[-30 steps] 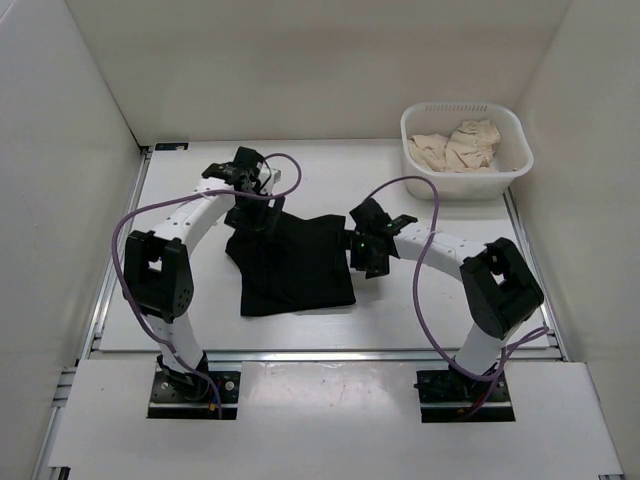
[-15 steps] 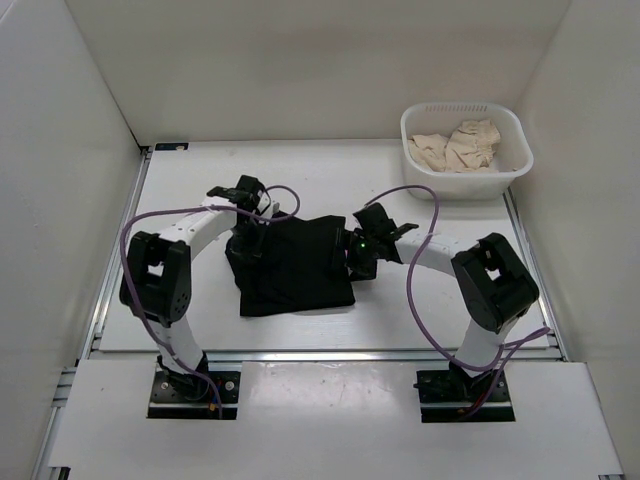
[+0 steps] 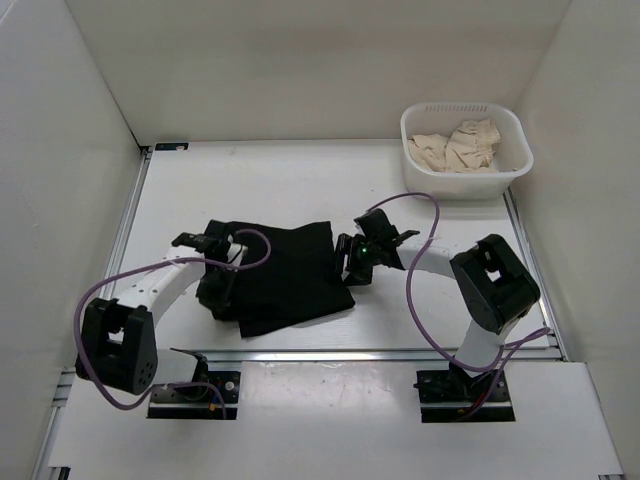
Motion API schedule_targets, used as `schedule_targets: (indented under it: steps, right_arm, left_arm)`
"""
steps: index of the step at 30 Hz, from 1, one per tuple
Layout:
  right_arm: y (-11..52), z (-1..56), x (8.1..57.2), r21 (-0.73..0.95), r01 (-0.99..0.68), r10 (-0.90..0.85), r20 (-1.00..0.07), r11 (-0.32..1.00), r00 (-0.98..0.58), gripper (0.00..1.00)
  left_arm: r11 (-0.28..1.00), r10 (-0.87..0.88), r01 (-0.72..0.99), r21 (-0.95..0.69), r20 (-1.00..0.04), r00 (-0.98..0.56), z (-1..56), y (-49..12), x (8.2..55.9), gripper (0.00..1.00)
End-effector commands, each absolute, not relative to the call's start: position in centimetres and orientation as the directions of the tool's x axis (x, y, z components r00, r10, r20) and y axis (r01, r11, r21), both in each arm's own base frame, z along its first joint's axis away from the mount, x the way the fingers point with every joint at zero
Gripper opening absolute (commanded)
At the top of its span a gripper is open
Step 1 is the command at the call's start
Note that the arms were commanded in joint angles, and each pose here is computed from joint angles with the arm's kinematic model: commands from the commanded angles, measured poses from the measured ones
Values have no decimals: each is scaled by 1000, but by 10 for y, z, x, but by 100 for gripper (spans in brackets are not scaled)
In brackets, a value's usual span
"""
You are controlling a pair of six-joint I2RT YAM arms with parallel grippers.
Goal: Fold and stack the trousers
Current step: Fold the trousers
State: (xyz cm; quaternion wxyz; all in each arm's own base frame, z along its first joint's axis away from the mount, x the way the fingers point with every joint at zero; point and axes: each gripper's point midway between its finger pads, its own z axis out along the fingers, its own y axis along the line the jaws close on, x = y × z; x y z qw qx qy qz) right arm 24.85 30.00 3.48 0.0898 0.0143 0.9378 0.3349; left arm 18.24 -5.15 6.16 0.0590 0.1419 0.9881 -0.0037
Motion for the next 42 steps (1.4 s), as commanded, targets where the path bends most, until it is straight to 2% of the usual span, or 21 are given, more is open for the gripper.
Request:
schedule_targets:
  steps: [1,4,5,6,8,9,10,14,16,22,26,29,31,33,34,35,36,37,38,40,42]
  right_arm:
    - [284,16,230,579,45,119,-90,814,-989,68]
    - [278,12,227,560,76,144,-77,825,-987,49]
    - [278,12,227,560,77,144,-77,825,-987,48]
    - [277,15,230,565,80,153,-83,821,-985,47]
    - [274,16,226,557,77,145,-79,827,-986,55]
    - [275,21,228,560,62,135,-91,826,-987,62]
    - [274,23,229,552,13,92,-115,834,-989,74]
    - [276,62,257,517,-146,-10,-257,844,-966,92]
    - [288,88,284,542,-187,5,-333,819,-943,99]
    - [316,77,339,612,-92,89,-259,785,-962,99]
    - [324,35,342,634,60,140,-77,771,-987,99]
    - [330,27,333,661,100,144,-12,743,-989,90]
    - [334,27,328,685,124,148,24,717,-989,71]
    - [336,28,329,699,133,158,29,703,-987,49]
    - [336,25,328,693,164,177,54,702,-983,22]
    - [336,28,338,709,170,201,40,684,-979,8]
    - [334,21,337,702,197,228,51,684,-972,0]
    - [328,24,346,705,268,313,69,656,-947,0]
    - [322,32,367,745,271,389,17,610,-921,0]
    - [294,26,376,729,388,568,-2,564,-823,0]
    - [278,31,390,738,406,642,-48,539,-766,0]
  left_arm:
    - [969,246,241,61,-102,-964,46,-33,172,29]
    - [973,232,230,34,-123,-965,43,-34,167,45]
    - [972,233,234,2,-114,-966,42,-38,160,58]
    - [972,233,235,-14,-108,-967,42,-40,154,65]
    - [973,223,228,-24,-146,-964,52,-39,151,77]
    - [973,222,229,-24,-158,-962,55,-39,149,92]
    - [973,221,230,-24,-197,-955,62,-39,149,98]
    - [981,158,187,-55,-338,-928,103,-39,169,100]
    - [978,129,184,-99,-407,-904,120,-46,185,100]
    - [974,128,166,-156,-229,-965,80,-53,188,100]
    - [973,176,202,-111,-212,-961,60,-53,180,100]
    - [976,202,214,-42,-193,-960,46,-43,169,100]
    - [976,210,216,-8,-200,-957,41,-39,171,99]
    - [975,219,223,1,-208,-953,38,-39,172,98]
    - [973,229,231,12,-208,-951,36,-40,174,98]
    - [970,241,242,25,-219,-945,36,-40,177,98]
    - [970,242,242,25,-215,-946,34,-41,178,98]
    - [967,251,252,25,-220,-943,34,-44,183,98]
    - [967,251,252,25,-231,-940,38,-46,190,98]
    - [965,260,263,15,-229,-938,38,-52,197,98]
    - [963,259,269,-12,-236,-937,42,-59,205,98]
